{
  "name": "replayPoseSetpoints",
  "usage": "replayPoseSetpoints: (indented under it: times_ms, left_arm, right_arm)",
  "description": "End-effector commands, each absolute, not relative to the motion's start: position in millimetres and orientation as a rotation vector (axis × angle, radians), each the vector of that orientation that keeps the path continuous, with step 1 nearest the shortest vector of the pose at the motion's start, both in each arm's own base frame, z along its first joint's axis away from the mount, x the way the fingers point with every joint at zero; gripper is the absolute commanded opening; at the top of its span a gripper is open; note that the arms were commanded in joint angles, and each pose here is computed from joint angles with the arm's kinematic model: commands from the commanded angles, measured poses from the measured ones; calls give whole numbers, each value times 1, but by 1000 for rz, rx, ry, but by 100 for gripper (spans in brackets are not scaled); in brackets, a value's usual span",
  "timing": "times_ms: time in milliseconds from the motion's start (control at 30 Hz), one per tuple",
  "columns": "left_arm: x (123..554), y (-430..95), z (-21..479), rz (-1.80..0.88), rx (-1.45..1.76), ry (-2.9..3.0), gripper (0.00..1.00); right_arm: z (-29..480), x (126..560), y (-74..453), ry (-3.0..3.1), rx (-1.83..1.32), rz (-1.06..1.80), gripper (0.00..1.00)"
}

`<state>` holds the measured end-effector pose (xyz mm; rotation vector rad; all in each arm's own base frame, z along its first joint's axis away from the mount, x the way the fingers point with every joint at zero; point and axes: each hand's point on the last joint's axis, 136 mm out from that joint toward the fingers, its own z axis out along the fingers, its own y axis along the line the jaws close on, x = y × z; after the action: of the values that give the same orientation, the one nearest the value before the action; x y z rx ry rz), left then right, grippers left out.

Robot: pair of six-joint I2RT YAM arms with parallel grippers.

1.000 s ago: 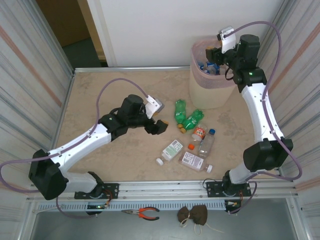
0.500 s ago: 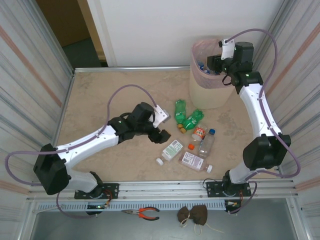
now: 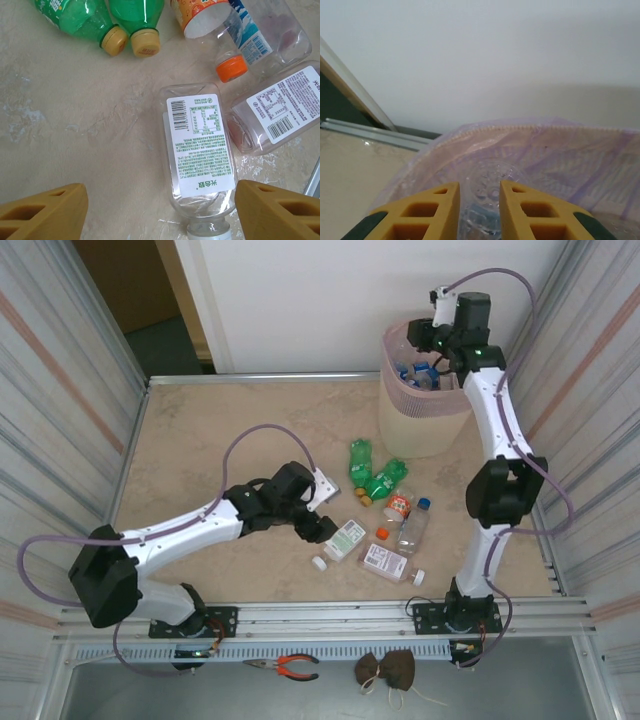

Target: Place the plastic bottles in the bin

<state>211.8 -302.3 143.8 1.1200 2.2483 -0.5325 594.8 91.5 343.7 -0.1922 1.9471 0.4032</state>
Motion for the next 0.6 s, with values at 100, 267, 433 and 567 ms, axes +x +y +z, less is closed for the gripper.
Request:
replayPoseSetpoints:
  times_ms: [100,267,433,567]
  left_arm:
    - [215,-303,150,-539,1077,2223,77]
    - [211,-305,143,-552,1094,2245,77]
    - [204,-305,136,-569,1136,2269,77]
    - [200,-303,128,-557,1157,2291,78]
  right_arm:
    - [290,596,102,2097,-172,475,23]
    - [268,580,102,2156,-160,493,23]
    - [307,571,94,2084,-149,484,24]
    - [352,559,88,2003,-150,462,27]
